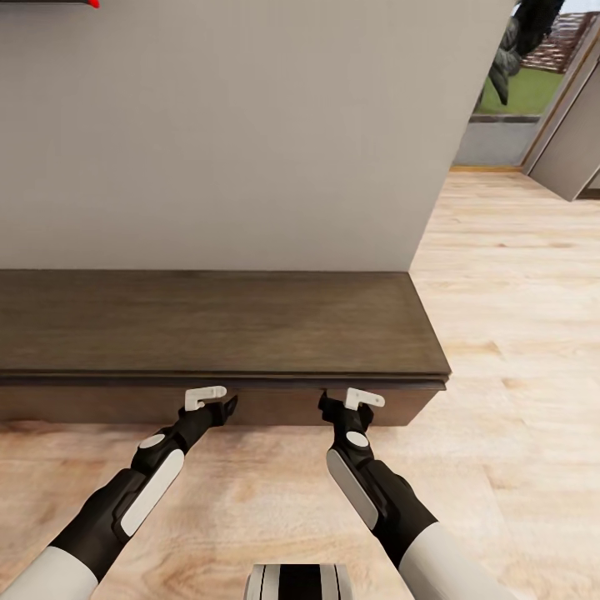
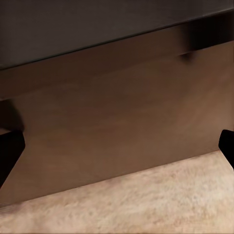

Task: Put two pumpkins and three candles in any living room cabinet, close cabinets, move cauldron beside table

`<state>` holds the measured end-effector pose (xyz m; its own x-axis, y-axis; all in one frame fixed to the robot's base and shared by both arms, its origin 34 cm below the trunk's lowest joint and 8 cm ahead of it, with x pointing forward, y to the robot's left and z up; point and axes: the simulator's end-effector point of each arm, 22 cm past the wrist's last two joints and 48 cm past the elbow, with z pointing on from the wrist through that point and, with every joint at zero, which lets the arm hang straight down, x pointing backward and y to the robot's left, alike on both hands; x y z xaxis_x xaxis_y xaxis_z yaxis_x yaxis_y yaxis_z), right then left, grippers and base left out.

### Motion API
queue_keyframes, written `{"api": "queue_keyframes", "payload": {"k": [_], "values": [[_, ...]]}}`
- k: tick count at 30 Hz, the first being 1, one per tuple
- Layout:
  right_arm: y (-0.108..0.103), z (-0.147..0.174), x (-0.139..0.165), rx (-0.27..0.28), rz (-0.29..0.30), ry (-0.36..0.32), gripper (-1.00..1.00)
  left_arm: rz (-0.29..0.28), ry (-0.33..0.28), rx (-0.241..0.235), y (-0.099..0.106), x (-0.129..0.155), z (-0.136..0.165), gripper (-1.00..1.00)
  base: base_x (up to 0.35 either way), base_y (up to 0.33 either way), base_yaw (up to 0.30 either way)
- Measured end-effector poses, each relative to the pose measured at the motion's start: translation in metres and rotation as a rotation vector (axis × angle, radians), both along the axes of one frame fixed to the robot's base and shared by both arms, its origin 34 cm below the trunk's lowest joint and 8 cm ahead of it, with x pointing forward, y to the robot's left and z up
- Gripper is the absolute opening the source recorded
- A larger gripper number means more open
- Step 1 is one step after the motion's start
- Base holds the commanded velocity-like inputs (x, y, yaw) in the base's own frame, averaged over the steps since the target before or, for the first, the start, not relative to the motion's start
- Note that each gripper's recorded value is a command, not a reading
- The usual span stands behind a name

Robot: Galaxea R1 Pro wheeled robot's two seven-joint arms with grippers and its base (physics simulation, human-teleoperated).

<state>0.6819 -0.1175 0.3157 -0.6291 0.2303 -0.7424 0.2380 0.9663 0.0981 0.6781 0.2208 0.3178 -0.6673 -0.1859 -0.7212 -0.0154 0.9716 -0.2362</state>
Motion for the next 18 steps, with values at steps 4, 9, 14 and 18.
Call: {"api": "queue_keyframes", "payload": {"k": [4, 9, 14, 18], "values": [[0.0004, 0.0000, 0.0000, 0.001, 0.001, 0.000, 1.00, 0.000, 0.000, 0.000, 0.0000, 0.0001, 0.0000, 1.00, 0.027, 0.004, 0.000], [0.0005, 0.0002, 0.0004, 0.000, 0.002, -0.002, 1.00, 0.000, 0.000, 0.000, 0.0000, 0.0002, -0.0002, 1.00, -0.069, 0.000, 0.000], [0.0005, 0.0000, 0.0004, 0.000, 0.002, -0.001, 1.00, 0.000, 0.002, -0.001, -0.0001, -0.0001, -0.0006, 1.00, -0.246, 0.000, 0.000], [0.0006, -0.0001, 0.0004, 0.000, 0.002, -0.001, 1.00, 0.000, 0.002, -0.001, -0.0001, -0.0001, -0.0007, 1.00, -0.266, 0.000, 0.000]]}}
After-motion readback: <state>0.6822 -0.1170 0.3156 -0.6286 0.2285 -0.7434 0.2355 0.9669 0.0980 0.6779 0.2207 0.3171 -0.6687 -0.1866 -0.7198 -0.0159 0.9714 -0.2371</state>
